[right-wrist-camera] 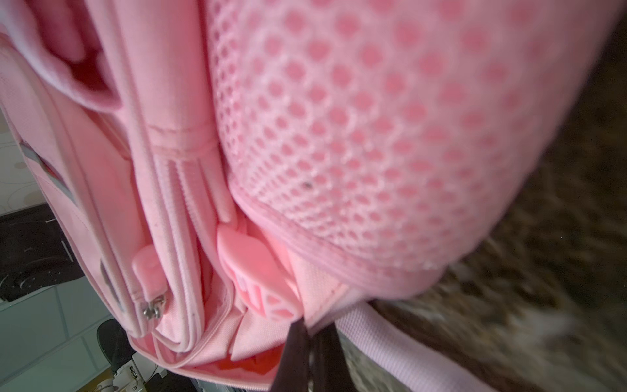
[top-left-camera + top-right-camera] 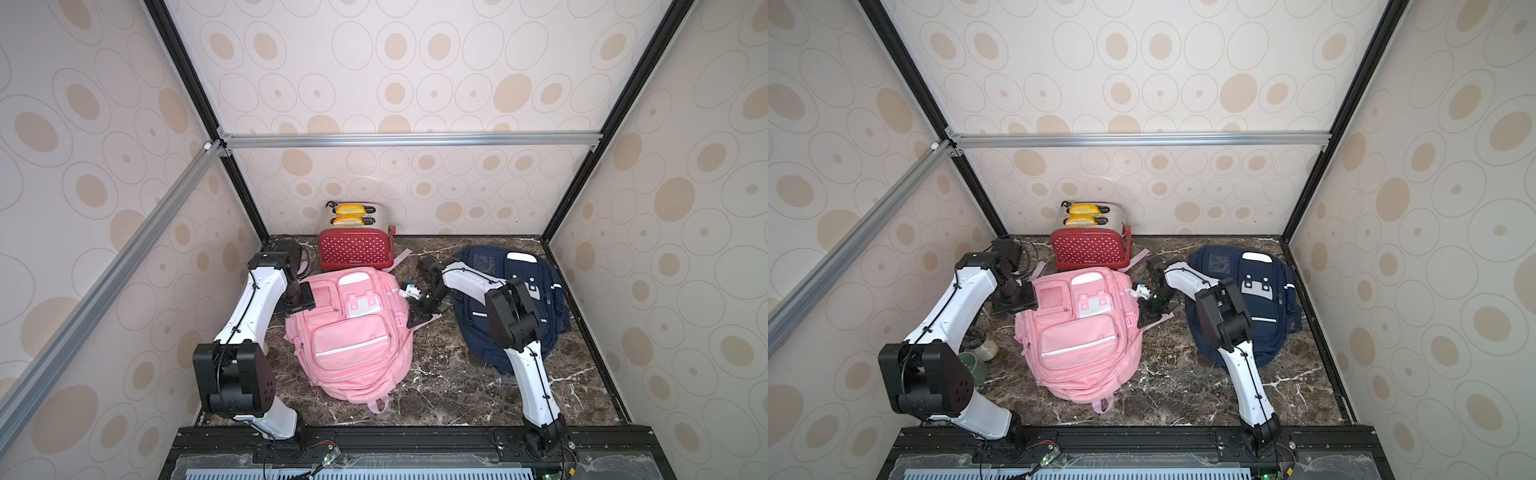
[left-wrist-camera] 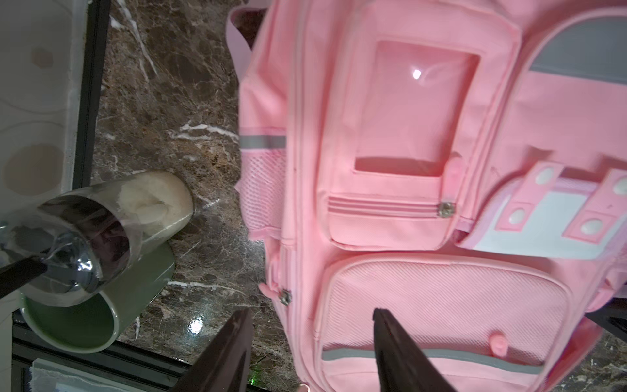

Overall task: Zip up the backpack
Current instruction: Move the backpack to the center of the board.

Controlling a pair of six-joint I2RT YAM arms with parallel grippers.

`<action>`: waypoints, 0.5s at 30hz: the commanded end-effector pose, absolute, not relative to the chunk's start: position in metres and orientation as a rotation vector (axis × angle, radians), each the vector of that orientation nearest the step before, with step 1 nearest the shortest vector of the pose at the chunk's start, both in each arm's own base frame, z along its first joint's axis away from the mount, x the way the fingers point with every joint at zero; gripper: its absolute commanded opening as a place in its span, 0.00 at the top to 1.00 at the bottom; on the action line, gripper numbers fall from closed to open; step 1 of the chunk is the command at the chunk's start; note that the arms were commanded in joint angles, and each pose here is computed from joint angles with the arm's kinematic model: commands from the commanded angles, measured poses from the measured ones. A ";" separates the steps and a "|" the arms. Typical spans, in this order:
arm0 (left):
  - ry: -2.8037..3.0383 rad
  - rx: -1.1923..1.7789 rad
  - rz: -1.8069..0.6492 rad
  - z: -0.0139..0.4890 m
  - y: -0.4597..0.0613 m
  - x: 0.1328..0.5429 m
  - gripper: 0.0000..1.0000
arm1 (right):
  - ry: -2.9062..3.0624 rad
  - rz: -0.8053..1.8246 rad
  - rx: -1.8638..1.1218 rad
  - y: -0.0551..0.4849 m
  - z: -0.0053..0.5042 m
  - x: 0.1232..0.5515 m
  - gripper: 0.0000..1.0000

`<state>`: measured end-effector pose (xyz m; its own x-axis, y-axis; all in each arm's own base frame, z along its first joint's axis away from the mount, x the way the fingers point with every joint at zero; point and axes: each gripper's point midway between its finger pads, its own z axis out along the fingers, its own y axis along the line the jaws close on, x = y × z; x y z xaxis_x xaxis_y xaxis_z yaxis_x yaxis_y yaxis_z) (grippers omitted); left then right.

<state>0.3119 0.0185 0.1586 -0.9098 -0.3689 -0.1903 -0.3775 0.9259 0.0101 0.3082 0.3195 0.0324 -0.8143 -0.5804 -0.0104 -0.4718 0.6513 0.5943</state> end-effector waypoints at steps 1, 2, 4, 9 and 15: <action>2.896 -0.538 0.048 0.160 0.018 0.316 0.41 | -2.754 -0.750 0.856 0.264 0.029 0.322 1.00; 2.899 -0.535 0.037 0.158 0.017 0.317 0.41 | -2.764 -0.743 0.833 0.251 0.028 0.327 1.00; 2.901 -0.533 0.005 0.154 0.014 0.320 0.41 | -2.793 -0.727 0.801 0.231 0.026 0.336 1.00; 2.905 -0.544 -0.079 0.142 0.004 0.328 0.41 | -2.858 -0.708 0.765 0.202 0.027 0.361 1.00; 2.856 -0.592 -0.390 0.127 -0.030 0.347 0.43 | -2.873 -0.695 0.798 0.201 0.027 0.372 0.85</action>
